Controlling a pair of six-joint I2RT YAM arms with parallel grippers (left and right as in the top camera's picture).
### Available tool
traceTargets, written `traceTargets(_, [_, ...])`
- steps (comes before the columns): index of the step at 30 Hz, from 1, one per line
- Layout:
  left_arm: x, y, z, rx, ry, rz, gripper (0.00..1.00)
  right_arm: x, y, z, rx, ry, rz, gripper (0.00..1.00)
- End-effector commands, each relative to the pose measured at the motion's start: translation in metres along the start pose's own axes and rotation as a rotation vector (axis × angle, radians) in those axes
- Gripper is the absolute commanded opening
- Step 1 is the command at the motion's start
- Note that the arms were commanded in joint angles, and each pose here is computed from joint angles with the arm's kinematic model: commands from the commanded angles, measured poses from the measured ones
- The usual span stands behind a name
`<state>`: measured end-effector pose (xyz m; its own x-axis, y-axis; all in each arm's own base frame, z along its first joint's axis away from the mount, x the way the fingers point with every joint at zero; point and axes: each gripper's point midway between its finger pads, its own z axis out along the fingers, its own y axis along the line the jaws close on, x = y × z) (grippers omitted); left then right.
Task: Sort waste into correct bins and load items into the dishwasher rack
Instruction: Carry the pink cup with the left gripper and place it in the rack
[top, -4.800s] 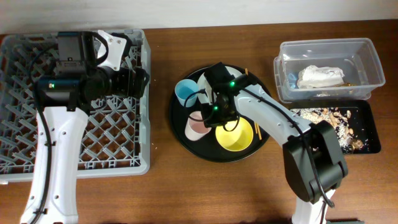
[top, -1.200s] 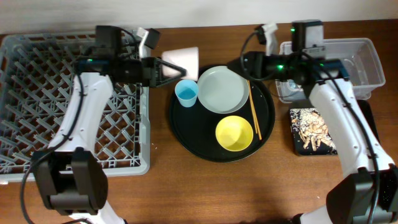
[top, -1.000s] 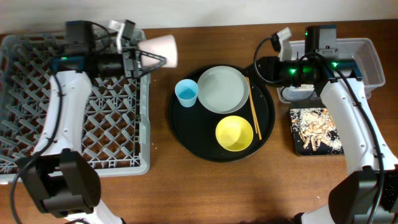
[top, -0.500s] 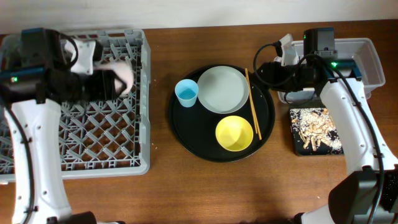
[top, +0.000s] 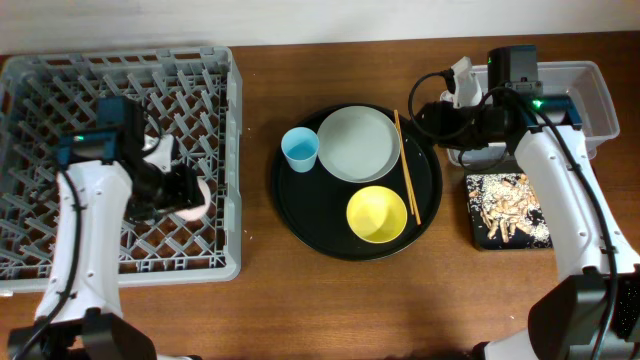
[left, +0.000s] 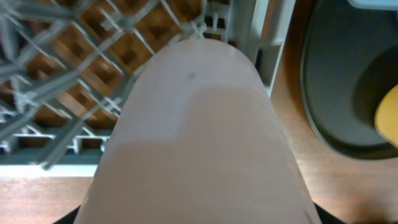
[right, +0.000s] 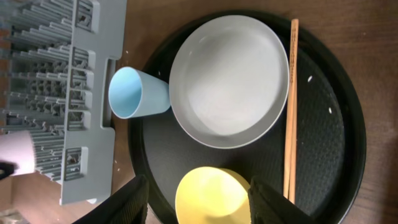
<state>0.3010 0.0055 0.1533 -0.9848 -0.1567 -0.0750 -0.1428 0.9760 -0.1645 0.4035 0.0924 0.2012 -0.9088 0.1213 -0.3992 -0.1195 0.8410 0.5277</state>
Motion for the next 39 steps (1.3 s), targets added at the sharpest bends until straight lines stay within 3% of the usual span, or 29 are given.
traceTargets(1, [0.007, 0.009, 0.018, -0.083, 0.026, -0.019, 0.56, -0.004, 0.005, -0.010, 0.012, -0.025, -0.028, 0.53])
traceTargets(4, [0.011, 0.021, 0.025, -0.153, 0.036, -0.042, 0.56, -0.003, 0.004, -0.010, 0.013, -0.019, -0.025, 0.54])
traceTargets(20, [-0.004, -0.011, 0.040, -0.139, -0.040, 0.073, 0.56, -0.001, 0.004, -0.010, 0.014, -0.012, -0.021, 0.53])
traceTargets(24, [-0.003, 0.000, 0.038, -0.220, -0.039, 0.082, 0.57, 0.000, 0.004, -0.010, 0.014, -0.007, -0.018, 0.53])
traceTargets(36, [0.004, 0.002, 0.041, -0.224, -0.014, 0.071, 0.57, 0.001, 0.004, -0.010, 0.015, -0.004, -0.016, 0.53])
traceTargets(39, [0.007, 0.003, 0.046, -0.226, -0.003, 0.070, 0.73, 0.002, 0.004, -0.010, 0.015, 0.000, -0.013, 0.53])
